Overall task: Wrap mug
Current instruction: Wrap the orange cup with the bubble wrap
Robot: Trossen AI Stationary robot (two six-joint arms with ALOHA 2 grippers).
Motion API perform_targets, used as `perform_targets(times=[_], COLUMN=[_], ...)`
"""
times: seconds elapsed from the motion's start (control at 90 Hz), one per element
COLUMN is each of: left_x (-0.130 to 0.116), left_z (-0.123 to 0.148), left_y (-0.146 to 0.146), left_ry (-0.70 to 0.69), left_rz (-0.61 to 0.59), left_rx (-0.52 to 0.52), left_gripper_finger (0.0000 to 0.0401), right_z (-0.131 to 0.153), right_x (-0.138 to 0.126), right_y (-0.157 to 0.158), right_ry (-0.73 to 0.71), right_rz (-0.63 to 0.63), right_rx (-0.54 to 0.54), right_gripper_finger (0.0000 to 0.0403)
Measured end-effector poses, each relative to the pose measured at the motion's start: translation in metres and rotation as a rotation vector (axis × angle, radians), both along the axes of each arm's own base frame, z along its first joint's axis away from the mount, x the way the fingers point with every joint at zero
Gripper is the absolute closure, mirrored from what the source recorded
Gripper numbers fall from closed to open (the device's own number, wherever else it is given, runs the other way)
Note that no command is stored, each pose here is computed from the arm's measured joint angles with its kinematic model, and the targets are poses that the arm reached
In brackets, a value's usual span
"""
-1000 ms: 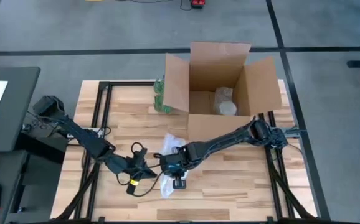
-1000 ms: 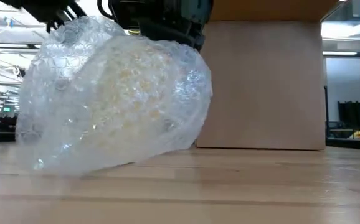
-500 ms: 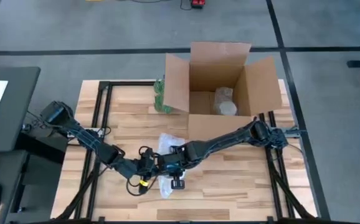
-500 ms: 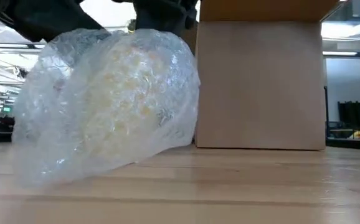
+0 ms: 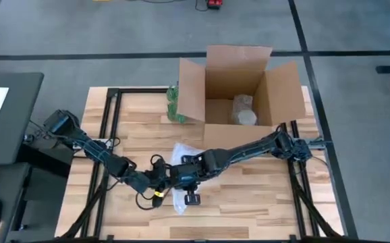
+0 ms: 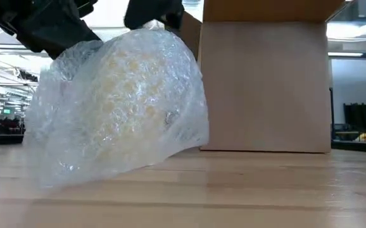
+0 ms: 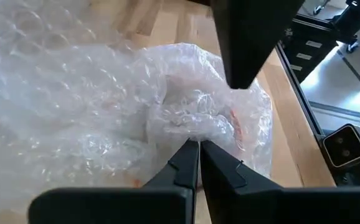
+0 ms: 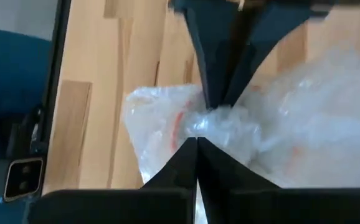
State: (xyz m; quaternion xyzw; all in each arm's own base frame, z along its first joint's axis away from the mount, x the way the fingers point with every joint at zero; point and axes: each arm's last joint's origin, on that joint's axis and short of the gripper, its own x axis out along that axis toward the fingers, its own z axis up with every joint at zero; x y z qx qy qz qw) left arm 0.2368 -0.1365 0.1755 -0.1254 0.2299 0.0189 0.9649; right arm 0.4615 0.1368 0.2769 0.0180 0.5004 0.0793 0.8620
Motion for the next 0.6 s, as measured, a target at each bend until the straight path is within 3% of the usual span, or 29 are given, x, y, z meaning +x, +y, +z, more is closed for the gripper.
perform_targets(times=[0.122,0.367,0.6], left_x=[0.0,-0.002,-0.015], left_z=[0.0,-0.002,0.001], left_y=[0.0,0.001,-0.003], left_ry=[0.001,0.032,0.11], left_rz=[0.0,-0.004,-0.033], left_rx=[0.001,0.002,-0.021], left_gripper_finger=[0.0401,0.0401,0.0401], right_z=[-0.008,-0.067,-0.081], right_x=[0.004,0.022,0.027], right_y=[-0.007,-0.014,-0.013], right_ry=[-0.006,0.097,0.112], right_rz=[-0.033,-0.038,-0.017], right_rx=[-0.021,-0.06,-0.053], right_gripper_finger=[0.0403,0.0403,0.0403])
